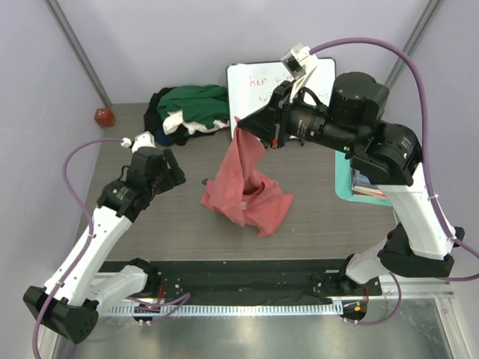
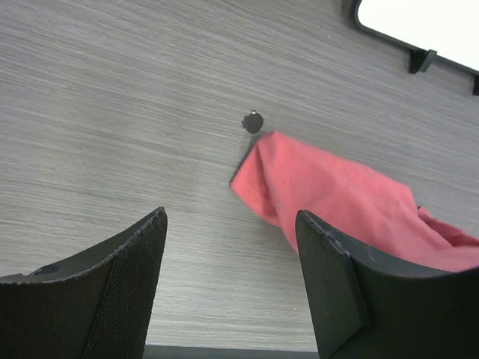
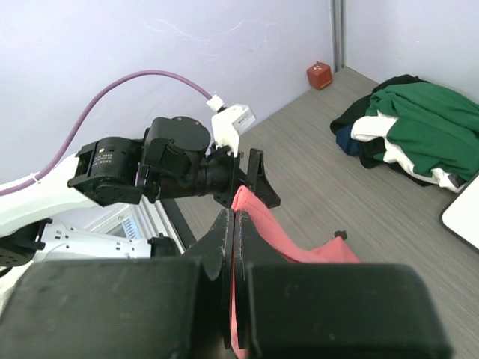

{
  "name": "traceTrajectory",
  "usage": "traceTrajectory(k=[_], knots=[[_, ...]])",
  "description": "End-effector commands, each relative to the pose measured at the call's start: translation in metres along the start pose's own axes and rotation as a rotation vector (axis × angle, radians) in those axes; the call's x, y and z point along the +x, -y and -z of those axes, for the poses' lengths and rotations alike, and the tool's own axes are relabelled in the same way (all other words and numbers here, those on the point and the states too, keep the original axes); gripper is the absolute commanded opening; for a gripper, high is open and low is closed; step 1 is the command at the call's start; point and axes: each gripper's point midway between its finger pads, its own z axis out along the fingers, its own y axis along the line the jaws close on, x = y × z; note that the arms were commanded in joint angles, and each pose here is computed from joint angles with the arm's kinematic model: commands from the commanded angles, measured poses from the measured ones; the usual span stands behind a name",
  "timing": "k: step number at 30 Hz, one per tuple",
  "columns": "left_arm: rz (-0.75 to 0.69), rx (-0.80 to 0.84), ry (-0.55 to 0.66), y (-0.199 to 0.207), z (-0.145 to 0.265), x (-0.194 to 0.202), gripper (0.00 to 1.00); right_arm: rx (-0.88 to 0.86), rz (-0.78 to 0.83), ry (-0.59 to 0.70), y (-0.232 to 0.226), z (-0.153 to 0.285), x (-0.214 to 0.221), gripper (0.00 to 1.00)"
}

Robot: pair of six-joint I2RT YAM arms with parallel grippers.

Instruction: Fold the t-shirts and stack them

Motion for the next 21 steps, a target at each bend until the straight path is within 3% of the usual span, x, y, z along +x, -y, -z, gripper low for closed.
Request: traceTrajectory(k=[1, 3, 8, 10, 13, 21], knots=[[-0.014, -0.022, 0.022, -0.002, 0.002, -0.01, 0.71, -0.031, -0.008, -0.057, 0.0, -0.03, 0.022, 0.01], [-0.013, -0.018, 0.019, 0.001, -0.002, -0.01, 0.71, -0.038, -0.023, -0.164, 0.008, -0.053, 0.059, 0.01], [-0.03, -0.037, -0.014, 0.005, -0.017, -0.007, 0.71, 0.025, -0.076, -0.624, 0.05, -0.126, 0.238, 0.01], [-0.04, -0.051, -0.015, 0.003, -0.02, -0.006, 0.72, 0.034, -0.085, -0.746, 0.059, -0.129, 0.295, 0.01], [-0.051, -0.071, -0.008, -0.002, -0.024, -0.004, 0.71, 0.026, -0.15, -0.797, 0.061, -0.134, 0.351, 0.01], [-0.049, -0.073, -0.063, -0.006, -0.043, 0.017, 0.72, 0.089, -0.148, -0.912, 0.08, -0.131, 0.432, 0.01]])
